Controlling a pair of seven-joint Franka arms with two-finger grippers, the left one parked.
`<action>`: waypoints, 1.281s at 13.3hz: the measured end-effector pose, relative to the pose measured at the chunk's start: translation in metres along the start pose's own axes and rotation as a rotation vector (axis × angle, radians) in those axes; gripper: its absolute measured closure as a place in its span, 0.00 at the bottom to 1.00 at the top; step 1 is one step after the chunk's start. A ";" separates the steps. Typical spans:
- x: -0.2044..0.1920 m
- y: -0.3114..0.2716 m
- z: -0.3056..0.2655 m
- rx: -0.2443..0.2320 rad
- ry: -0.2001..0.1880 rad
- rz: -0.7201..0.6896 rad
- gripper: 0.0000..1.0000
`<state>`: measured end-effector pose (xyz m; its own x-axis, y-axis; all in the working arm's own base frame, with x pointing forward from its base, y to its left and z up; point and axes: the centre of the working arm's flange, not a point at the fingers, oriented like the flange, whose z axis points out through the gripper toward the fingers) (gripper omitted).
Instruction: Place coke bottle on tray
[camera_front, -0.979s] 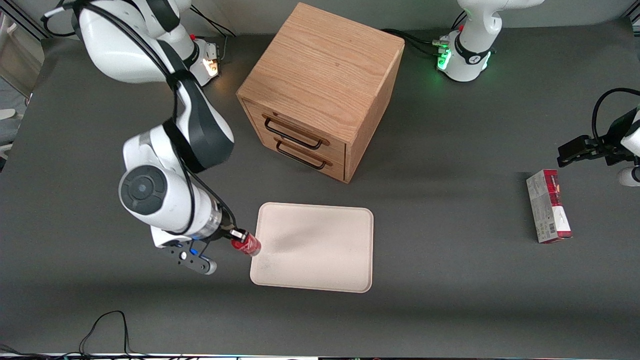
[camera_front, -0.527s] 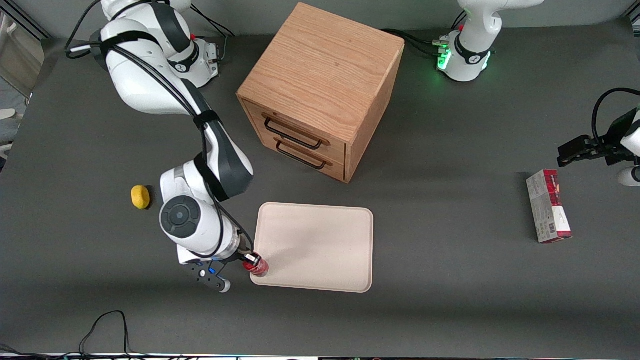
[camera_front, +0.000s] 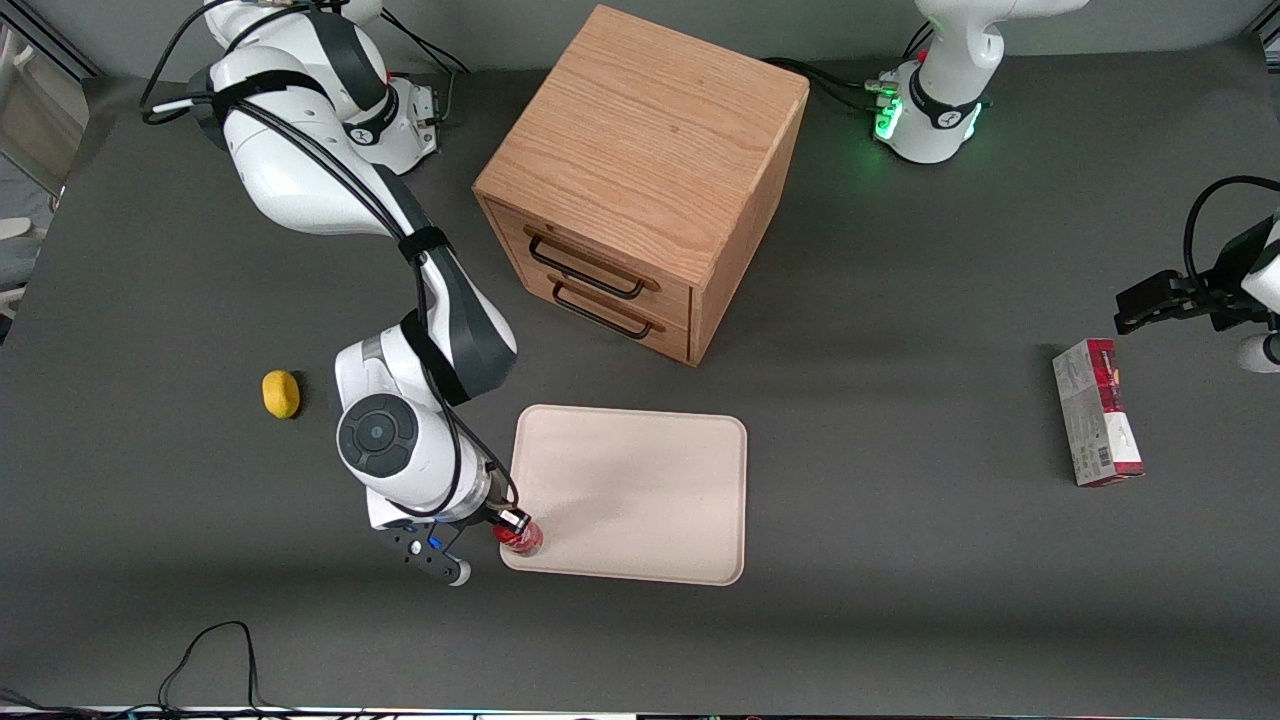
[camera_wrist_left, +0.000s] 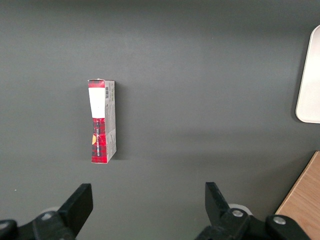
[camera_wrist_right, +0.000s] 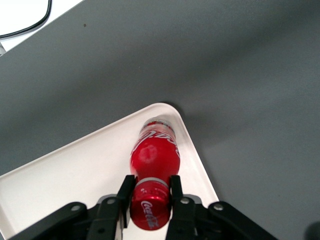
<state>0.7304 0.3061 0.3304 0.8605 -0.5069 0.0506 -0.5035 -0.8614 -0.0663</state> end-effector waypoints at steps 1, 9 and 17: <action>-0.001 -0.001 0.000 0.001 0.000 -0.002 0.53; 0.000 -0.001 -0.009 -0.007 0.005 -0.014 0.00; 0.033 0.179 -0.142 -0.122 -0.178 -0.445 0.00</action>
<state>0.6574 0.1310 0.4612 0.9886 -0.0853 -0.1239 -0.0807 -0.9959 0.0412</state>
